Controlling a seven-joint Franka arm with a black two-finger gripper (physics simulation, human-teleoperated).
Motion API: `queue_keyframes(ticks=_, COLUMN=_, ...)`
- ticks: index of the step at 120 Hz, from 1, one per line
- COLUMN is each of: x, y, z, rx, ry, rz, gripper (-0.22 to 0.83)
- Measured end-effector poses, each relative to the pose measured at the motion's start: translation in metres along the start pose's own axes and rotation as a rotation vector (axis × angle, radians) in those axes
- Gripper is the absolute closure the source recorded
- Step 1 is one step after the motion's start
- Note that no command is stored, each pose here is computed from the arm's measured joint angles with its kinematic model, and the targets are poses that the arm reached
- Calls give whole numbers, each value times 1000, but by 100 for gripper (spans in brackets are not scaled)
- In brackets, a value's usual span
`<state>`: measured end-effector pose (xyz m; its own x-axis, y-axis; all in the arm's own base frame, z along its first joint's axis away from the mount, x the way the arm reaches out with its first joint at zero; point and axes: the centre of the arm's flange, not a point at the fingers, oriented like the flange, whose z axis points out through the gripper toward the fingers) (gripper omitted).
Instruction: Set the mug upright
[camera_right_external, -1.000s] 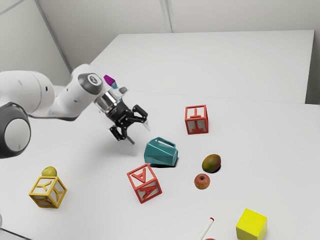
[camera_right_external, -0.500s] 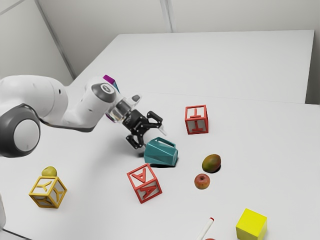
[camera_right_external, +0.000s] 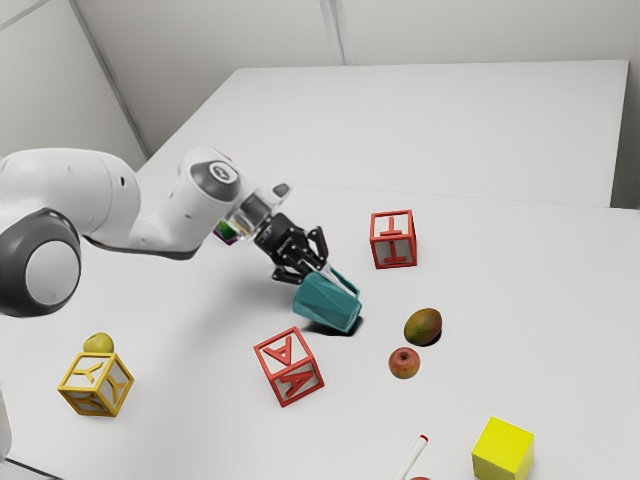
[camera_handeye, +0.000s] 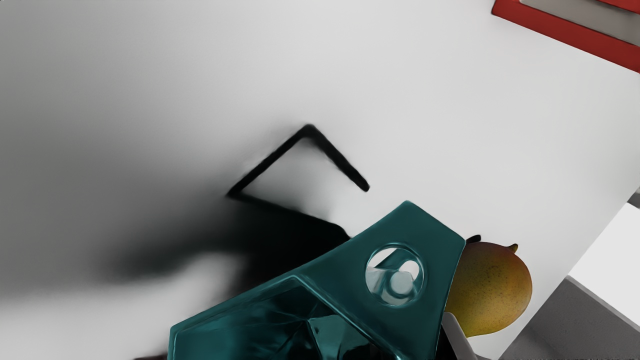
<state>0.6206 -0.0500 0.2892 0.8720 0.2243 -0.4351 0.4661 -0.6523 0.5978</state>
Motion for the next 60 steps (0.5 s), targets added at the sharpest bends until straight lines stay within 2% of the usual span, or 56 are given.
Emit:
queue_keyframes(ticks=34, x=-19, y=32, z=1, rx=50, ry=16, rz=53, gripper=77)
queue_keyframes(ticks=60, x=-56, y=73, z=-20, rx=283, ry=83, rz=203, gripper=78)
